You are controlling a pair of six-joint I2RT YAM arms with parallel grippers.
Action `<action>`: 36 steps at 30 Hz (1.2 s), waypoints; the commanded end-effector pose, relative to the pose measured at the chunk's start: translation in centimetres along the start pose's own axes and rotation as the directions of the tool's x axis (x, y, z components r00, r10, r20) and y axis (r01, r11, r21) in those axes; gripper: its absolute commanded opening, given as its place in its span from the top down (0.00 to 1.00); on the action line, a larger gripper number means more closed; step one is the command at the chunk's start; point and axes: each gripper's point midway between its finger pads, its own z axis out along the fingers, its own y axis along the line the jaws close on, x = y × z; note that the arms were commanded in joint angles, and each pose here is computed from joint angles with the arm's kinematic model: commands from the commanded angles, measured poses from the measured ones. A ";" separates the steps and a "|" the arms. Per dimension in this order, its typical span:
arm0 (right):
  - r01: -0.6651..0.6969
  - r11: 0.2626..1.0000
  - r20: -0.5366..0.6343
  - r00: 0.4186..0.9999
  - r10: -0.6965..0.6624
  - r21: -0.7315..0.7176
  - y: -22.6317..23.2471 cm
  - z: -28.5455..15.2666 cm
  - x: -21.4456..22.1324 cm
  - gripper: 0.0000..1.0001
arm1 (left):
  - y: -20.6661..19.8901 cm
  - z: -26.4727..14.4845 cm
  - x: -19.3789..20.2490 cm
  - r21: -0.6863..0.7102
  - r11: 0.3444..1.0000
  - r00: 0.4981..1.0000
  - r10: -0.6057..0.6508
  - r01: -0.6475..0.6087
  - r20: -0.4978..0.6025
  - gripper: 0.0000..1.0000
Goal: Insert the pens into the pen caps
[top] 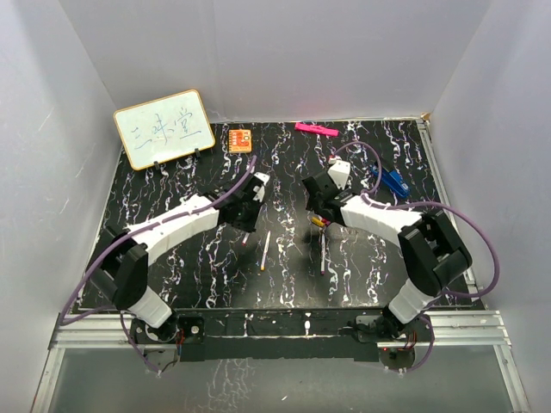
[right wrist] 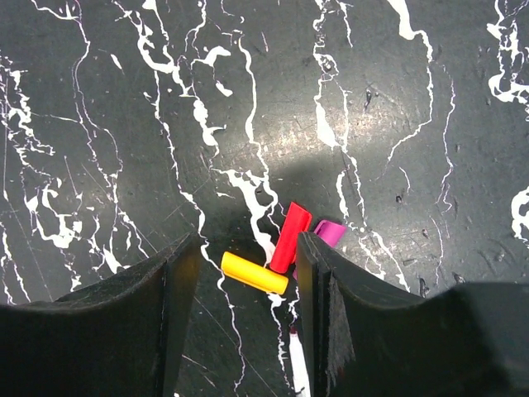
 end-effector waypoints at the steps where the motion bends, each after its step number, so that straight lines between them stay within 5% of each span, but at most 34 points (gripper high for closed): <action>1: -0.027 1.000 0.019 0.999 0.027 -0.001 0.6 0.3 -1.6 0.52 | 0.3 -2.3 -1.1 0.008 1.000 0.996 -0.004 0.004 0.088 1.00; 36: 0.003 0.997 -0.098 0.995 0.004 0.075 -1.0 3.7 2.0 0.54 | 0.6 -2.7 -1.1 0.019 1.000 0.992 -0.011 0.009 0.123 1.00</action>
